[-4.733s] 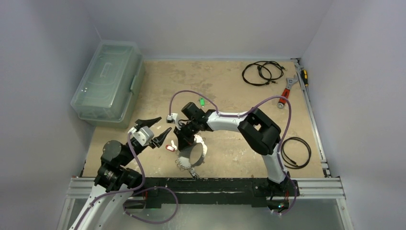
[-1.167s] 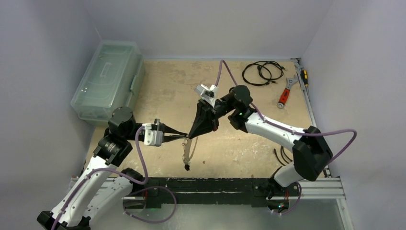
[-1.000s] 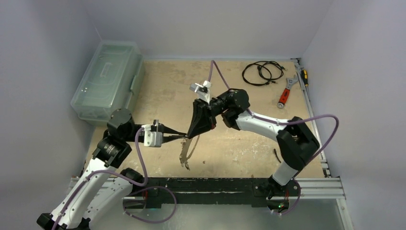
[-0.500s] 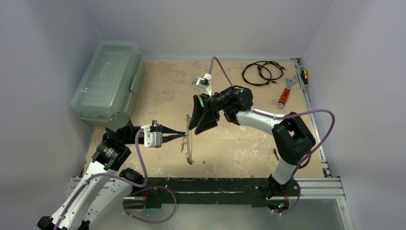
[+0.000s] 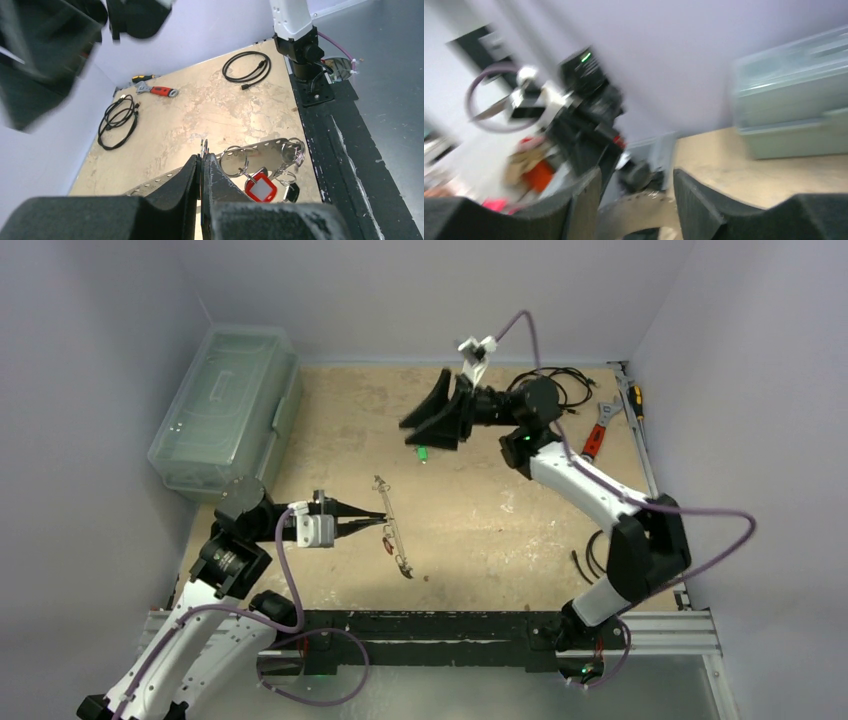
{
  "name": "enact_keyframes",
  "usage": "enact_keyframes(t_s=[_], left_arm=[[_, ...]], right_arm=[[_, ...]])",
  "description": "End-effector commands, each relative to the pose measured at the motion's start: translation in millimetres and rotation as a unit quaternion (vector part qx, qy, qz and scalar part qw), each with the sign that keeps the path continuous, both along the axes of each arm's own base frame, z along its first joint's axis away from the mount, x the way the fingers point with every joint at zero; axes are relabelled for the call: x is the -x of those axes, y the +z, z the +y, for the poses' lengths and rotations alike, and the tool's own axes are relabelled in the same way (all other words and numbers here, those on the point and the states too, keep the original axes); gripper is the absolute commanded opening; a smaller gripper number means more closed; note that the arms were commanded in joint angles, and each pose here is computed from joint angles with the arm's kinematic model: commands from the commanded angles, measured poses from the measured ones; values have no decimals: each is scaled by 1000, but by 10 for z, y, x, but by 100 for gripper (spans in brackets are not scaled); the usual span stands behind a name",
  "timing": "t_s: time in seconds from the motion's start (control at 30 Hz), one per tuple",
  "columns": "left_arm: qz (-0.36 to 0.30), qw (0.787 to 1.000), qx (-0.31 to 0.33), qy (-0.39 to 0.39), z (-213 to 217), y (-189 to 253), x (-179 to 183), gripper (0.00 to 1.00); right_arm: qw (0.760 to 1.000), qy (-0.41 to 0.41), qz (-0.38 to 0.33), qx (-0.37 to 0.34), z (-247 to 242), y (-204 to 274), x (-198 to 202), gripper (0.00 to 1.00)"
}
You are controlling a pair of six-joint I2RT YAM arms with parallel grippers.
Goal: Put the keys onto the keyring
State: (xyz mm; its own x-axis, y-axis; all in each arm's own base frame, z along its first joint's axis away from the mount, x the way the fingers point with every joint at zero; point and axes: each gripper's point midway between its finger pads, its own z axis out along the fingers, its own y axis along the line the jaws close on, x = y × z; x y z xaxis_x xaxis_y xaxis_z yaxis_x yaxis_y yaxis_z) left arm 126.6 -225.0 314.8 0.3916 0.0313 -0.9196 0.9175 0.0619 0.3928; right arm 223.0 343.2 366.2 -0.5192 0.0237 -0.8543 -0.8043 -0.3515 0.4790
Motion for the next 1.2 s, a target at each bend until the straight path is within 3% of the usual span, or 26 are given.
enact_keyframes(t_s=[0.0,0.2,0.33,0.47,0.57,0.7,1.17], left_arm=[[-38,999,23,15,23,285,-14,0],[-37,998,40,36,15,328,-109,0],[-50,993,101,44,9,555,-135,0],[-44,986,158,23,7,666,-34,0],[-30,982,184,4,1,688,31,0],[-19,978,210,-9,1,700,66,0],[-4,965,261,-35,13,713,114,0]], right_arm=[[932,-312,-178,38,-97,516,-676,60],[903,-358,-238,19,-331,540,-534,61],[911,-298,-286,7,-347,268,-218,58],[914,-245,-318,-51,-419,198,183,57],[924,-201,-319,-63,-416,172,361,48],[934,-161,-311,-66,-387,158,477,45],[936,-136,-318,-72,-148,242,682,42]])
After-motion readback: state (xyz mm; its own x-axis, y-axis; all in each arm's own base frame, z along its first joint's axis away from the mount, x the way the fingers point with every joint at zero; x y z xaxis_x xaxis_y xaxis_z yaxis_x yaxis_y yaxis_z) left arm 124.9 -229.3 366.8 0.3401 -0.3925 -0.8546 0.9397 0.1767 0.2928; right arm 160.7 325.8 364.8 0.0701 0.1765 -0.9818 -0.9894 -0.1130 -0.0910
